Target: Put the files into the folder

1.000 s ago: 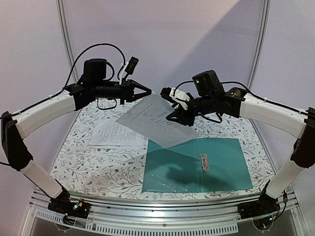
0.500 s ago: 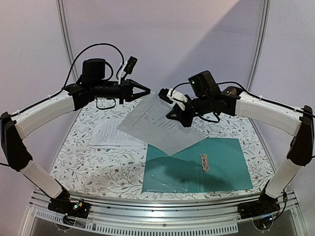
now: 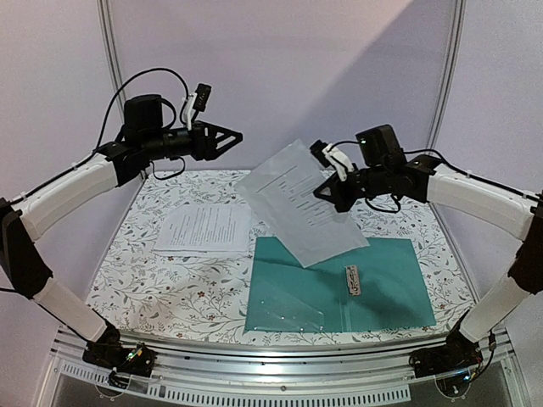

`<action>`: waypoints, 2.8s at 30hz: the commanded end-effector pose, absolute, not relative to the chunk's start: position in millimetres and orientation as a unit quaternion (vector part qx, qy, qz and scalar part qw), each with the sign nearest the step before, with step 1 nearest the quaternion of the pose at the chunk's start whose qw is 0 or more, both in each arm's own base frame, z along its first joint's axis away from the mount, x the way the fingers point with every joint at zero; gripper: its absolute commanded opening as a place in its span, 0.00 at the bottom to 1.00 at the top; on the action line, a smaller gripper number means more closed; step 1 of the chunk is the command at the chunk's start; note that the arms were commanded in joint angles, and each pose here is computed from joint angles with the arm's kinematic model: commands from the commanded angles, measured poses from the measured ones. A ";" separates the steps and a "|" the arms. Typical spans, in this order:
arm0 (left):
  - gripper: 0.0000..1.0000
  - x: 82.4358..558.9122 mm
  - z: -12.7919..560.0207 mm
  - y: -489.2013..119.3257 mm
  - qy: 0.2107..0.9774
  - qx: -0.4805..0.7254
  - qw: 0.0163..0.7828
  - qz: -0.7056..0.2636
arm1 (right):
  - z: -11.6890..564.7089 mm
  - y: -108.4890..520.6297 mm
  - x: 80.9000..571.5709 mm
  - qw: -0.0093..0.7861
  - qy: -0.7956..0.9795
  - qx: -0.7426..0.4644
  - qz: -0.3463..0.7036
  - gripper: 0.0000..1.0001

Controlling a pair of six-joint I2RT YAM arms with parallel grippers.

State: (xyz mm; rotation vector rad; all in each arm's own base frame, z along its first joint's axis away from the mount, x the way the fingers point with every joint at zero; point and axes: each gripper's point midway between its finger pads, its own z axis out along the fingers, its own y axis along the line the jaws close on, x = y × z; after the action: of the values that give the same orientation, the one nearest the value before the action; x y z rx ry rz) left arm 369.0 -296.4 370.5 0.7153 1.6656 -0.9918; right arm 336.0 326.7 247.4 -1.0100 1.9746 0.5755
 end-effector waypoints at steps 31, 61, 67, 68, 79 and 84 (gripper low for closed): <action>0.63 203.4 71.8 -262.8 0.933 0.226 0.124 -0.251 | 166.2 179.1 327.7 0.318 0.870 -0.027 0.376 0.00; 0.62 121.1 15.9 -295.7 0.893 0.436 0.094 -0.054 | 135.8 212.8 301.5 0.259 0.888 -0.097 0.367 0.00; 0.62 126.4 12.7 -303.9 0.899 0.421 0.113 -0.054 | 137.7 211.8 300.4 0.263 0.888 -0.104 0.363 0.00; 0.62 126.9 11.5 -304.8 0.900 0.417 0.115 -0.056 | 139.3 211.9 300.8 0.265 0.887 -0.106 0.363 0.00; 0.59 131.0 -2.3 -305.3 0.907 0.399 0.122 -0.051 | 124.4 223.2 299.9 0.236 0.885 -0.102 0.388 0.00; 0.58 127.1 -7.8 -304.3 0.909 0.396 0.114 -0.059 | 121.8 234.3 304.7 0.232 0.880 -0.099 0.402 0.00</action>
State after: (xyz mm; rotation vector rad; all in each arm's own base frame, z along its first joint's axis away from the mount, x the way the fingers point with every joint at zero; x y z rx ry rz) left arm 135.7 -307.3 9.0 1.1540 2.6325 -0.1741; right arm 299.3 220.3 116.3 -0.2571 2.4543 1.0507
